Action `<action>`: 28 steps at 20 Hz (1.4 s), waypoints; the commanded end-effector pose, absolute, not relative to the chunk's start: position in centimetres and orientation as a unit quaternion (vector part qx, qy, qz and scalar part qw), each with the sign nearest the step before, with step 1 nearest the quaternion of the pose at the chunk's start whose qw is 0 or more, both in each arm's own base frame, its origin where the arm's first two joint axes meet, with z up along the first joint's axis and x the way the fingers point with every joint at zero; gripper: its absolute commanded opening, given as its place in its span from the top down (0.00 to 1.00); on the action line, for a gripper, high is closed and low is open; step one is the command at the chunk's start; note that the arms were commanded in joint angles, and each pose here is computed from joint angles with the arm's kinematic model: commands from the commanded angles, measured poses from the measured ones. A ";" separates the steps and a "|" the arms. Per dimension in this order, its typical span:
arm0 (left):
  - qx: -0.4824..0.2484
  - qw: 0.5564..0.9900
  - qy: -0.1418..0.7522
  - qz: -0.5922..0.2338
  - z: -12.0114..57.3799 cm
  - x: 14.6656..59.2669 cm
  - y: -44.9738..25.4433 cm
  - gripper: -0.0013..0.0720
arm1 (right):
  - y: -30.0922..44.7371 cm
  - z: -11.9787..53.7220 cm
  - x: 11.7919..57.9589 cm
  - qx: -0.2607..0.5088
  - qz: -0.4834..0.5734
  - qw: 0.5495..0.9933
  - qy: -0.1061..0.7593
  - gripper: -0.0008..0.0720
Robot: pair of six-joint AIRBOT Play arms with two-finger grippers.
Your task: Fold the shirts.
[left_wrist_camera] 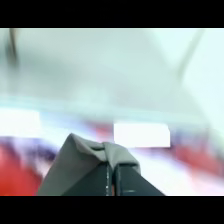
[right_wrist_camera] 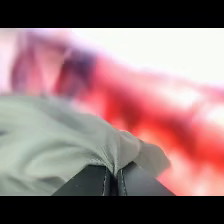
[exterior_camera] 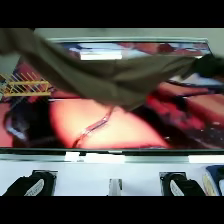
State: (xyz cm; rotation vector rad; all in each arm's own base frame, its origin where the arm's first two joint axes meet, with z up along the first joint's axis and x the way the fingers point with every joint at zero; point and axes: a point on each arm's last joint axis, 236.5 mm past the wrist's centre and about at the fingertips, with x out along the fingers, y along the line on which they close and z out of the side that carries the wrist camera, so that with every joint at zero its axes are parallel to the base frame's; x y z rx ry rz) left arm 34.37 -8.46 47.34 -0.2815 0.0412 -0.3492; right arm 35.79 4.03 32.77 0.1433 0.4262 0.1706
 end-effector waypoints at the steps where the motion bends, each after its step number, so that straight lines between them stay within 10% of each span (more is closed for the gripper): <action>1: -0.122 0.958 -0.217 -0.144 62.5 23.0 -5.2 0.94 | 0.5 48.1 28.1 0.025 0.022 0.999 -0.002 0.95; 4: -0.073 0.973 -0.198 -0.094 61.5 21.3 -3.6 0.94 | 0.2 49.3 25.0 0.010 0.009 1.000 -0.016 0.95; 9: -0.031 0.997 0.058 -0.038 48.2 25.9 -1.8 0.94 | 0.0 38.5 26.3 0.022 0.006 0.979 0.202 0.95; 16: -0.032 0.998 0.055 -0.026 40.7 36.0 -0.8 0.94 | 2.1 13.2 27.0 0.106 0.032 0.833 0.542 0.95; 24: -0.268 0.866 0.410 -0.096 10.0 44.0 -11.0 0.93 | 7.1 -2.8 20.8 0.255 0.030 0.700 0.666 0.95; 25: -0.264 0.846 0.451 -0.103 7.3 43.3 -12.5 0.87 | 7.1 -3.0 20.4 0.251 0.032 0.696 0.672 0.95; 27: -0.243 0.797 0.539 -0.119 3.1 40.3 -14.6 0.02 | 7.1 -3.0 20.3 0.249 0.036 0.696 0.673 0.95; 28: -0.213 0.771 0.583 -0.140 1.7 38.0 -15.0 0.02 | 7.1 -3.0 20.4 0.249 0.036 0.698 0.671 0.95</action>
